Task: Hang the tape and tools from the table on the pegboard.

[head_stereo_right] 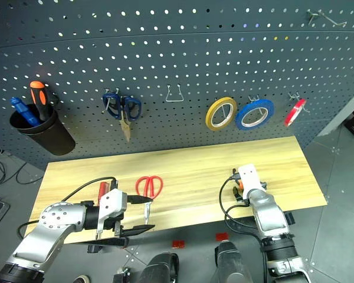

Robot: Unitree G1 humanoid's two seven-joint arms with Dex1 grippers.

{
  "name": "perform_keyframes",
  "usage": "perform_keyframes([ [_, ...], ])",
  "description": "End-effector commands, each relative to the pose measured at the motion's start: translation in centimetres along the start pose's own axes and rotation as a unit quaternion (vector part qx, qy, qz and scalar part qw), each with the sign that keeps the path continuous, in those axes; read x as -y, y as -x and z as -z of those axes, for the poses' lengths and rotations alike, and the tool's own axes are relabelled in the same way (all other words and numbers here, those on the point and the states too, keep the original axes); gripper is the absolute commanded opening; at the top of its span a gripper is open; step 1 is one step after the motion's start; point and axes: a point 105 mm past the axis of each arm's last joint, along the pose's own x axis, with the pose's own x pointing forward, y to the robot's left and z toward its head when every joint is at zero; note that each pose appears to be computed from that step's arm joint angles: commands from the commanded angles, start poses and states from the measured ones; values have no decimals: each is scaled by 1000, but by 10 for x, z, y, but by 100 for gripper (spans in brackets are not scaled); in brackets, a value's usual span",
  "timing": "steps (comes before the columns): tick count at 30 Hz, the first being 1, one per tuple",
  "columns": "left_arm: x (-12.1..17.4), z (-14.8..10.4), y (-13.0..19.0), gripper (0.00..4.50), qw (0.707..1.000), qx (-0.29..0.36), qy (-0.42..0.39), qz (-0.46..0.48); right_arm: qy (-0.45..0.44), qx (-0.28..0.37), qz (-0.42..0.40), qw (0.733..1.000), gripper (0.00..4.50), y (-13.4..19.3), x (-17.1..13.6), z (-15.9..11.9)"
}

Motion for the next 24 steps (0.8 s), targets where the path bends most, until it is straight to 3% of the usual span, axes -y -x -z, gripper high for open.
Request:
perform_keyframes([
  [1, 3, -10, -5, 407, 1000, 12, -19, 5, 0, -3, -20, 1000, 442, -6, -1, -3],
  [6, 2, -12, -6, 407, 1000, 21, -17, -1, -9, -36, -41, 998, 442, -12, -3, 5],
  [11, -2, -13, -5, 407, 999, 36, -6, -23, -6, -46, -39, 998, 287, -13, -2, 10],
  [13, -6, -13, -3, 407, 998, 46, 3, -40, 13, -24, -33, 999, 276, -13, -3, 4],
  [15, -6, -13, -2, 407, 997, 61, 37, -39, 34, 10, -29, 999, 276, -9, -7, -8],
  [18, -23, -18, 8, 407, 989, 98, 49, -103, 53, 117, -45, 991, 276, 14, -27, -54],
  [24, -57, -37, 41, 407, 946, 189, 70, -254, 23, 333, -106, 937, 276, 101, -80, -146],
])
